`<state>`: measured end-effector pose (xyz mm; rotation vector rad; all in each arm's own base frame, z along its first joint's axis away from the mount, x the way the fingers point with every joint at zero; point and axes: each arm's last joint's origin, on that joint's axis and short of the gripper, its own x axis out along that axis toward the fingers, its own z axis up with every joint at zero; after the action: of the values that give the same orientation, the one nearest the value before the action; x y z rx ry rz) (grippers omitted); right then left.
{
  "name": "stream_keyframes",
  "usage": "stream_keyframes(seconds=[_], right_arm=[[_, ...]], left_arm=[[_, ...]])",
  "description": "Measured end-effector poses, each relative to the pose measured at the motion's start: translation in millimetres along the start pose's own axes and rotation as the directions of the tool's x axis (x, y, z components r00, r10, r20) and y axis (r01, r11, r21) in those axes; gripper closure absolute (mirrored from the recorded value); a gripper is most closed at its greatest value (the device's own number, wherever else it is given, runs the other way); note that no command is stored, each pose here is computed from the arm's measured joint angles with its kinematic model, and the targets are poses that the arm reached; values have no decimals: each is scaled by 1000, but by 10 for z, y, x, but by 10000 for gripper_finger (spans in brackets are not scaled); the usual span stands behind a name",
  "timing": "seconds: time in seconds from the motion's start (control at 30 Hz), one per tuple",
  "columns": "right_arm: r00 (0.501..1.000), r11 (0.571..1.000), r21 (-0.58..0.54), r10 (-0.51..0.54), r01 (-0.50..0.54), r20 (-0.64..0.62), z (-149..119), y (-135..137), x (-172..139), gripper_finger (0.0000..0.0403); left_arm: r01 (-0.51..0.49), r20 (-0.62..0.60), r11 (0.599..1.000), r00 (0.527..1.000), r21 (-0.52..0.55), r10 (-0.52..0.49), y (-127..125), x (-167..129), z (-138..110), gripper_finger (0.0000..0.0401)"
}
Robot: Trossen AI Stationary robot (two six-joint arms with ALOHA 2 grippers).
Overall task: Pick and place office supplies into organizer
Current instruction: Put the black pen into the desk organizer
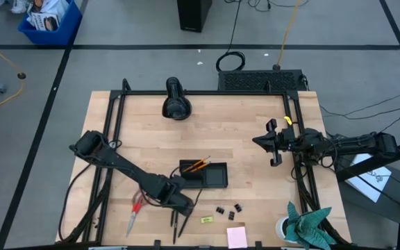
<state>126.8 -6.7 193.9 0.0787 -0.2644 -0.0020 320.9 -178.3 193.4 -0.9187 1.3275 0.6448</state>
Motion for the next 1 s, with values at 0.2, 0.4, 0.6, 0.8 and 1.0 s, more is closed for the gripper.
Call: stream_keyframes(seconds=[0.2,0.4,0.6,0.8,1.0], right_arm=[[1000,1000,2,2,-2,-7,-7,0,0,399],[1000,1000,3,2,-2,-7,-7,0,0,399],[1000,1000,3,3,-3,-7,-7,0,0,399],[1000,1000,3,3,-3,-7,-7,0,0,399],[1000,1000,3,3,-3,-7,-6,1,0,399]], left_arm=[[-15,-12,1000,1000,-6,15,16,-1,28,213],[-5,-1,1000,1000,-20,5,8,0,69,158],[-27,-6,996,1000,-83,27,102,142,59,151],[6,-35,992,999,-129,-11,229,398,30,151],[56,-39,990,997,-130,-62,310,525,30,151]])
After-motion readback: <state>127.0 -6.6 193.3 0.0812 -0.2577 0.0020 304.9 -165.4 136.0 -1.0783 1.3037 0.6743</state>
